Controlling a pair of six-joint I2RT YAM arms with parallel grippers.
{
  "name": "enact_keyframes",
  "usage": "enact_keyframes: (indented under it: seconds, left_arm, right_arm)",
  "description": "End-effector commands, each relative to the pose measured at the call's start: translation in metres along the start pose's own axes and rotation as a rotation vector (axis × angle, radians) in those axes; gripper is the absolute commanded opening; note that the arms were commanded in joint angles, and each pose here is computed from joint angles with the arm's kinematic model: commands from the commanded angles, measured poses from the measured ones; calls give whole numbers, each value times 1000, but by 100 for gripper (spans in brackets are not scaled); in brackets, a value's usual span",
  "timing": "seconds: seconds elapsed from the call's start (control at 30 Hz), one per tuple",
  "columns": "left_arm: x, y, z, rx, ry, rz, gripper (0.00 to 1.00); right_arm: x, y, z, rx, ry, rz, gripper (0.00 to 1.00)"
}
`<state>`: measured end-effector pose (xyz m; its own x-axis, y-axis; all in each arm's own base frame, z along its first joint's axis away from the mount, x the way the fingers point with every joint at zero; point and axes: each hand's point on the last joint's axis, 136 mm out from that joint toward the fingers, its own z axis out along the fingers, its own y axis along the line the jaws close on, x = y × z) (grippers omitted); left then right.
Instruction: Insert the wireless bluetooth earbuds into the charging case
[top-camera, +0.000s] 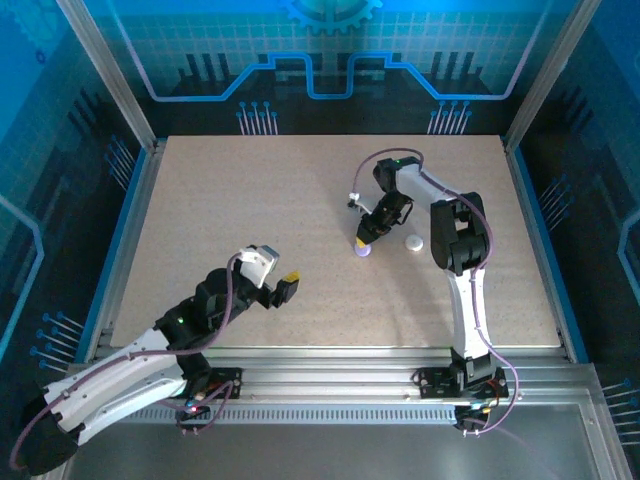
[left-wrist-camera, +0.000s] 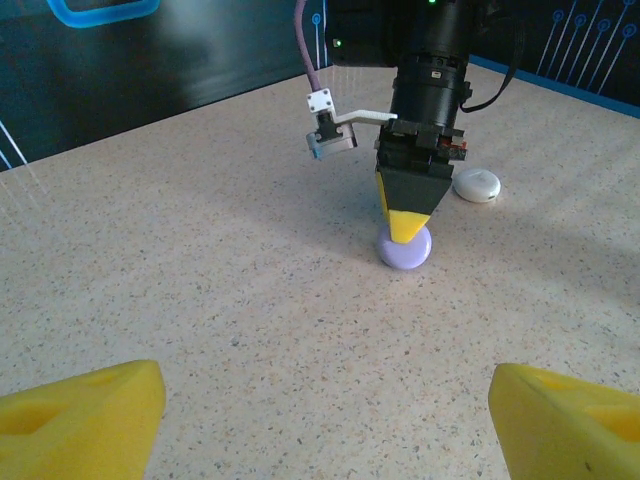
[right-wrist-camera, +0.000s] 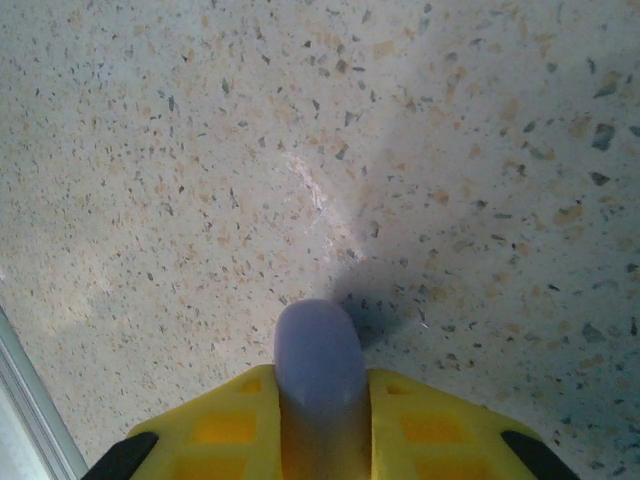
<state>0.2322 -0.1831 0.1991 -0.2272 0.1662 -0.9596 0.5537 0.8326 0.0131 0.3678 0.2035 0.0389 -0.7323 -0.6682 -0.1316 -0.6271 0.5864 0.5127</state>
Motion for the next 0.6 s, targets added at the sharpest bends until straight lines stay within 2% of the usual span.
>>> enact_keyframes:
  seconds: [0.0,0.27,0.4,0.57]
  left_arm:
    - [-12,4,-2,-17,-31,-23,85]
    - [-16,5,0,-26,-25,-20,86]
    - [-17,10,2,-51,-13,-27,88]
    - [-18,30,8,-108,5,-82,91]
  right_arm:
    - [-2,-10,-3,20,1,40,23]
    - [-11,-22,-14,84,-26,52,41]
    - [-15,-27,-22,125,-39,58,42]
    - [-29,-22,-62,230,-147,33,43]
